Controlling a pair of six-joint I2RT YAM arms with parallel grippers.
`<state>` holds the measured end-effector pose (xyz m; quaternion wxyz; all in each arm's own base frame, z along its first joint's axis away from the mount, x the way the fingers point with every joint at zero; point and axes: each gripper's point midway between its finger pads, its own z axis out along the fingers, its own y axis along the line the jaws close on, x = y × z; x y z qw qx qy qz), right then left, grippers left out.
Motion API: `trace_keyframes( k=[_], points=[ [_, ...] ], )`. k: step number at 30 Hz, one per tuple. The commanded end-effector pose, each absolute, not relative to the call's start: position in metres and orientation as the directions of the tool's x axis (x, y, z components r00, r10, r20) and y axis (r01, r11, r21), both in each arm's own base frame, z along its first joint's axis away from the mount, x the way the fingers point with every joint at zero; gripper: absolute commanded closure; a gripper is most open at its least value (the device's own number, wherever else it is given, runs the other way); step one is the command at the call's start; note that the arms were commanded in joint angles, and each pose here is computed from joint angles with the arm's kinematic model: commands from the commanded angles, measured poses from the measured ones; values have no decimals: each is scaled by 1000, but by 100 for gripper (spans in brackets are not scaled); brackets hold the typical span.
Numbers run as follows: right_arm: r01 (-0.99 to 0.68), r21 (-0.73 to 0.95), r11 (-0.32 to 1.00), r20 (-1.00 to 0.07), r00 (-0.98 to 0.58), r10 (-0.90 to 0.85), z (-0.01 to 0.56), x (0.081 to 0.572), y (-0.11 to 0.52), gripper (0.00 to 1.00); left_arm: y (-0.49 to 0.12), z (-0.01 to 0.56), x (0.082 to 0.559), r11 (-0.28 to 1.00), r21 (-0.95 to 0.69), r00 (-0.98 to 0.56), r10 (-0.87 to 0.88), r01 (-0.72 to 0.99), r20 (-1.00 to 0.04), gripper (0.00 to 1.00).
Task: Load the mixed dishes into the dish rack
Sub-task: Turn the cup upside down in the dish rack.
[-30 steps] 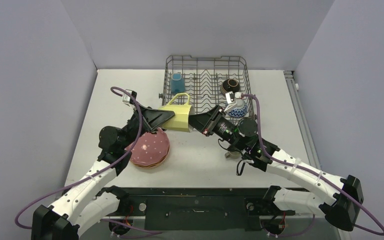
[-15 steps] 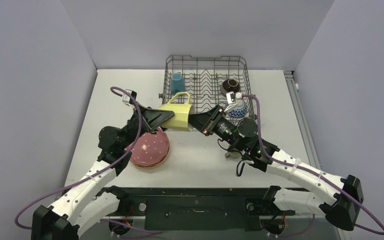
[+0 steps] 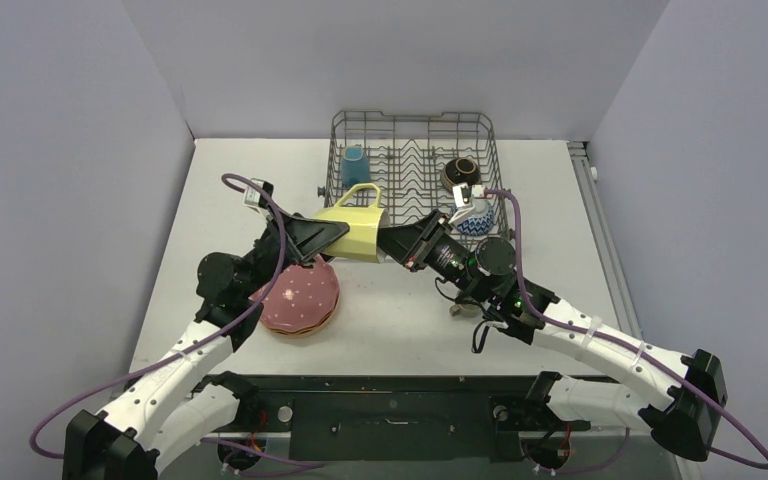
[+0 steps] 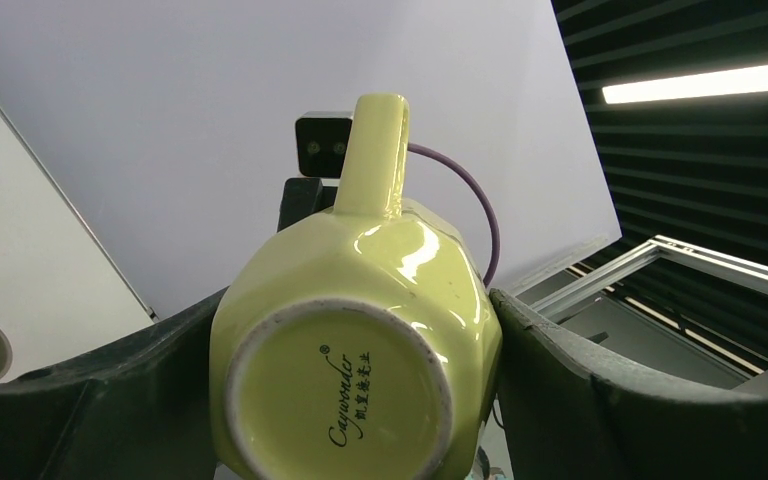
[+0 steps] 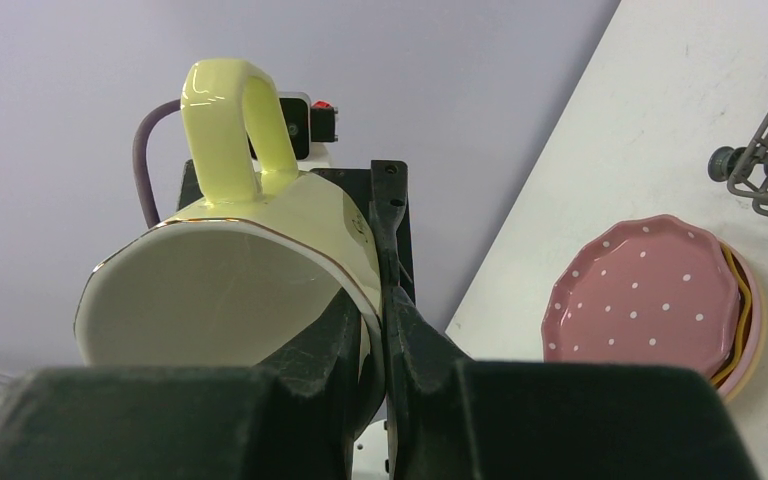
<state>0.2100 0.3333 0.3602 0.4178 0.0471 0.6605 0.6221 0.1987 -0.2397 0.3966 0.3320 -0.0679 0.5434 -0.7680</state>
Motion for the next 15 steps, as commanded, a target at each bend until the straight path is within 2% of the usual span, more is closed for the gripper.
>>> trace_keyframes(
  k=[1,2,3,4,6,10,15],
  points=[
    [-565,821,87,-457,-558,693,434,203,313,100,-237,415,186,-224,-826,-756,-573,517,-317,55],
    [-564,821,89,-457,-556,694,433,203,313,100,-237,416,185,-226,-823,-755,-572,521,-321,65],
    [-562,822,92,-458,-556,694,432,203,312,100,-237,415,185,-225,-823,-754,-572,522,-322,70],
    [-560,823,94,-457,-555,695,432,203,311,100,-237,415,185,-224,-823,-754,-572,522,-322,84],
    [-559,823,98,-457,-551,698,431,202,308,98,-238,412,187,-218,-829,-754,-576,516,-317,99],
    [-555,825,111,-461,-546,699,430,202,304,90,-237,411,189,-215,-830,-751,-580,515,-316,100],
    [-546,827,137,-470,-535,702,426,202,296,74,-237,414,190,-209,-827,-744,-584,523,-323,100]
  ],
)
